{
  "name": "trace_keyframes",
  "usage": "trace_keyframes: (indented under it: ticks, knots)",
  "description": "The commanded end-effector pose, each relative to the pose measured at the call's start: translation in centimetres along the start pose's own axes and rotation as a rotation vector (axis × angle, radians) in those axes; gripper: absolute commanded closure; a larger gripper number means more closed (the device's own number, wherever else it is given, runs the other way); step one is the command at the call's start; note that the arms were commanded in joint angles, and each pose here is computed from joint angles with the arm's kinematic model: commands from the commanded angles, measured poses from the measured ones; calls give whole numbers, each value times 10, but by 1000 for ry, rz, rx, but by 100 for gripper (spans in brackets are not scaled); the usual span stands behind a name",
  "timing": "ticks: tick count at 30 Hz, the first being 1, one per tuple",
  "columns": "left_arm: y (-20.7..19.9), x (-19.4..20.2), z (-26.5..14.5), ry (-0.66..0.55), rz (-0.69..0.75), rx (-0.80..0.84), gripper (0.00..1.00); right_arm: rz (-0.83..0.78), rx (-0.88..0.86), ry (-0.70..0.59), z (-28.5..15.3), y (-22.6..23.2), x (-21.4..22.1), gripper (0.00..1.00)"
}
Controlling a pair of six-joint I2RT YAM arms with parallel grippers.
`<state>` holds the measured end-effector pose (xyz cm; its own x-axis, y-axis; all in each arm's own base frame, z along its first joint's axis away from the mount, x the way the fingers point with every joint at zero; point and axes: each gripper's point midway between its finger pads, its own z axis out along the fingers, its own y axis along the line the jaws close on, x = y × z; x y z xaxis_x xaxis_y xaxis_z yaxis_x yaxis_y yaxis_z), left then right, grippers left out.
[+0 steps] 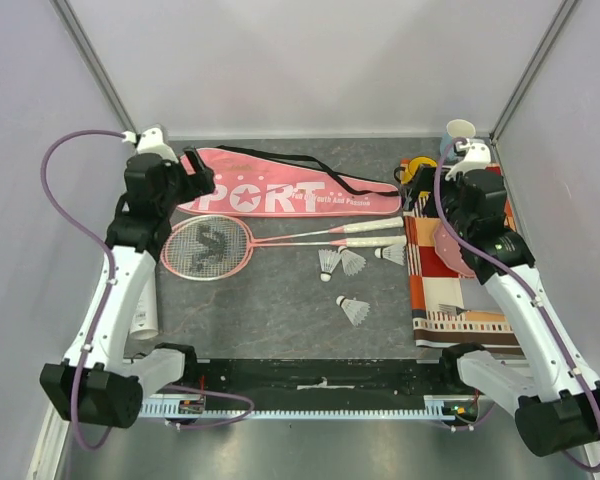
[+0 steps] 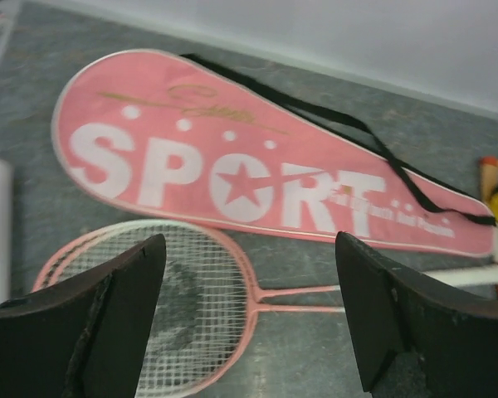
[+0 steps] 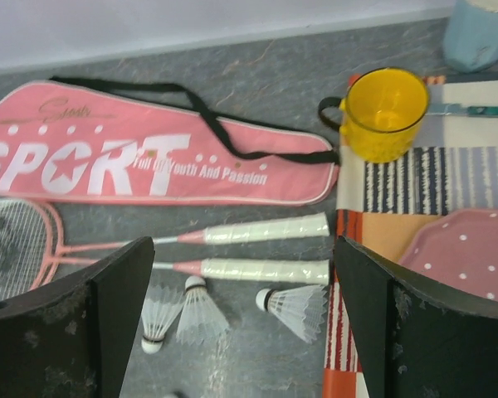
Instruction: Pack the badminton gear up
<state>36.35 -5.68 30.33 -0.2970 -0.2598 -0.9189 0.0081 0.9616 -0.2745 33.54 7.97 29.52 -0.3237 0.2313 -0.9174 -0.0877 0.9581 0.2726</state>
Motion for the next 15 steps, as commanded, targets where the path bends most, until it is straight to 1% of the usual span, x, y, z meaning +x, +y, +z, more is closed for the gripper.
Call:
trace_keyframes:
  ticks: [1, 2, 3, 4, 5, 6, 7, 10, 11, 12, 13, 14, 15]
  knots:
    - [74, 17, -7, 136, -135, -308, 5, -46, -166, 39, -8, 36, 4, 2]
    - [94, 25, -2, 179, -140, -364, 0, -85, -193, 41, -9, 42, 7, 2]
    - [105, 31, 0, 212, -141, -398, 0, -106, -233, 46, -11, 54, 12, 2]
    - [126, 34, 1, 236, -159, -453, 0, -126, -252, 54, -11, 61, 15, 2]
    - [139, 50, 7, 317, -176, -487, 0, -144, -279, 63, -12, 68, 18, 2]
    - [150, 56, 9, 346, -188, -510, 0, -157, -316, 90, -11, 78, 27, 2]
    - [168, 59, 7, 365, -212, -559, 0, -162, -343, 102, -11, 84, 31, 2]
    - [202, 67, 5, 369, -222, -650, 0, -171, -435, 144, -16, 105, 45, 2]
    - [210, 65, 4, 362, -210, -673, 0, -173, -462, 144, -19, 110, 45, 2]
    - [215, 70, 3, 396, -212, -689, 0, -174, -477, 145, -22, 113, 47, 2]
    - [218, 64, 4, 389, -202, -698, 0, -177, -488, 143, -25, 115, 47, 2]
    - [222, 65, 5, 408, -158, -699, 0, -180, -499, 138, -27, 118, 47, 2]
    - [229, 77, 5, 466, -146, -727, 0, -186, -516, 122, -34, 121, 44, 2]
